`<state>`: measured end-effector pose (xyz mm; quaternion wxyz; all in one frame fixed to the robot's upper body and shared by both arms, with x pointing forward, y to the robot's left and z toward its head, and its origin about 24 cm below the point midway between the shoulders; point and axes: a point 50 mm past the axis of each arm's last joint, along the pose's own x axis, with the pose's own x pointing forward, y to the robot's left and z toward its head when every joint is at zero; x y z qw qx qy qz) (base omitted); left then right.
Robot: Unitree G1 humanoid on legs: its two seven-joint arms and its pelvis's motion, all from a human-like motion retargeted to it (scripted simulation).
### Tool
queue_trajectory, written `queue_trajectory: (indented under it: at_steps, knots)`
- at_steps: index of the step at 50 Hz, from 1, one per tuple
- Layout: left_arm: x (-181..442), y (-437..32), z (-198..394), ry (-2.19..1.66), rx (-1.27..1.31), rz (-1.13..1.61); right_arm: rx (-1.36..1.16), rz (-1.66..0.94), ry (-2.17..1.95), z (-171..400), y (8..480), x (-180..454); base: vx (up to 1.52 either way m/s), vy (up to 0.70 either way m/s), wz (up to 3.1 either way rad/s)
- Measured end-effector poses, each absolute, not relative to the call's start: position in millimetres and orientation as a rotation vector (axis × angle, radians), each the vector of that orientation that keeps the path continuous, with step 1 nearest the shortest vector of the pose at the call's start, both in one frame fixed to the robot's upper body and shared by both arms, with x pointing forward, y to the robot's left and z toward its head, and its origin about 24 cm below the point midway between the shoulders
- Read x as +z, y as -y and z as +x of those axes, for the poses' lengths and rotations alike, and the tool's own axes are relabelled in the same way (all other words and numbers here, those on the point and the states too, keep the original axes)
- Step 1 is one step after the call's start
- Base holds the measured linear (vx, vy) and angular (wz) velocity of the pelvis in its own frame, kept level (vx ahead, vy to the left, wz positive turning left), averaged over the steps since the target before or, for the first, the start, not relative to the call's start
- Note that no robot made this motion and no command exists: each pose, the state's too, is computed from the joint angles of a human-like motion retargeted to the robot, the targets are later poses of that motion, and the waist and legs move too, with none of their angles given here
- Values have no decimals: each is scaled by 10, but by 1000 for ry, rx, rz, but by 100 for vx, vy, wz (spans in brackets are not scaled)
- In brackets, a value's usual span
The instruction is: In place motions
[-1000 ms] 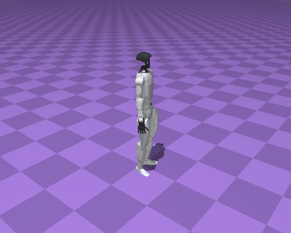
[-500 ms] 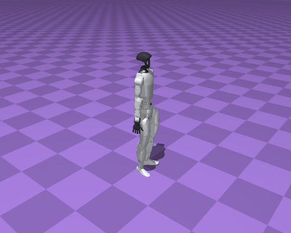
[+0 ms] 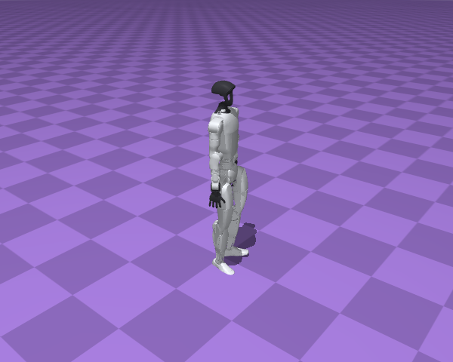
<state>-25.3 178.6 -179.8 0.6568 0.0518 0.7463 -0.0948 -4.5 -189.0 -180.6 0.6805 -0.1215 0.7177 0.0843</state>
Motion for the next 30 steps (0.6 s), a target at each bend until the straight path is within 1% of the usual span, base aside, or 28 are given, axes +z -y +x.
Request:
queue_trajectory:
  at_steps: [15,30]
  knots:
    - [-1792,-1811,-284,-1708,-221,135,177,-269,-1663,-175,1935,-1792,0,0,0]
    - [-1792,-1839,-243,-1697,-222,144,181,-281,-1624,-68,1958,-1795,0,0,0]
